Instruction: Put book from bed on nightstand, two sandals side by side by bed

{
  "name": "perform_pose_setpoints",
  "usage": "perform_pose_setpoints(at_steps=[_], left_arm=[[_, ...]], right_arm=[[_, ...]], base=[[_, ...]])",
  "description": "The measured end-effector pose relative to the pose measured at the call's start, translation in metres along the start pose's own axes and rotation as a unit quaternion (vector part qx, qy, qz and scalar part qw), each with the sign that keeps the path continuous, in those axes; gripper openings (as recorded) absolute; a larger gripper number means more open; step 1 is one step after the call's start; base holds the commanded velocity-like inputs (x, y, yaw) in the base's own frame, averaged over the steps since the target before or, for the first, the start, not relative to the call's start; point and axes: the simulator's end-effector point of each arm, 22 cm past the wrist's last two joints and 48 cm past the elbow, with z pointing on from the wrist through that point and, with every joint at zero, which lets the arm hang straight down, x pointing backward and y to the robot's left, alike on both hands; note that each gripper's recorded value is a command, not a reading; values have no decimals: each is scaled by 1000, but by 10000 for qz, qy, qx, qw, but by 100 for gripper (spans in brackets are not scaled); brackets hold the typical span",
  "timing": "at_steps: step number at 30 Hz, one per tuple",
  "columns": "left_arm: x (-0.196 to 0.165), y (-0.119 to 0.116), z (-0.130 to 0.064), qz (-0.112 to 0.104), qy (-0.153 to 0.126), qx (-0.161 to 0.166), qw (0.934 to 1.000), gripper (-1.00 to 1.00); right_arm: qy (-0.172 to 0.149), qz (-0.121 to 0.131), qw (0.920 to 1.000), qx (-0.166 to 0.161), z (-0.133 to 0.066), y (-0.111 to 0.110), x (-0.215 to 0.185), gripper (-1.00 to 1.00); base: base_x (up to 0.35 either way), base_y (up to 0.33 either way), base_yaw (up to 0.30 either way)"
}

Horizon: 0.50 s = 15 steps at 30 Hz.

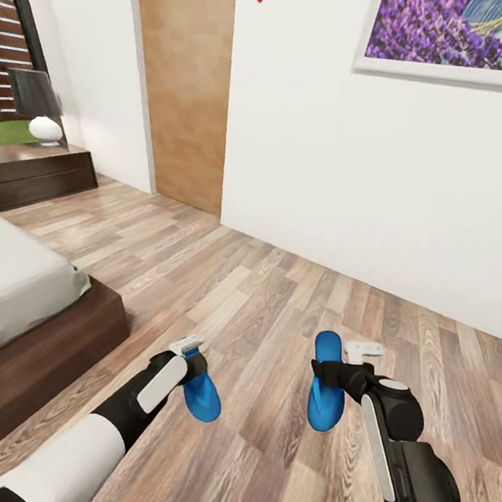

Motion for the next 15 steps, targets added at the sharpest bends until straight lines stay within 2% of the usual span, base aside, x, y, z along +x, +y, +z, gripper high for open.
perform_pose_setpoints(at_steps=[4, 6, 9, 15], left_arm=[[3, 0, 1, -150, 43, 25, 9999, -100], [1, -5, 1, -516, 56, 127, 9986, -100], [0, -7, 1, -760, 94, 195, 9969, -100], [1, 1, 2, -990, 166, 56, 9949, -100]], right_arm=[[-2, -2, 10000, -1, 0, 0, 0, -100], [0, -4, 10000, -3, 0, 0, 0, -100], [4, -10, 10000, -13, 0, 2, 0, -100], [15, -6, 10000, -61, 0, 7, 3, -100]], base=[[260, -226, 225], [260, -225, 243], [262, -219, 246], [236, -193, 250]])
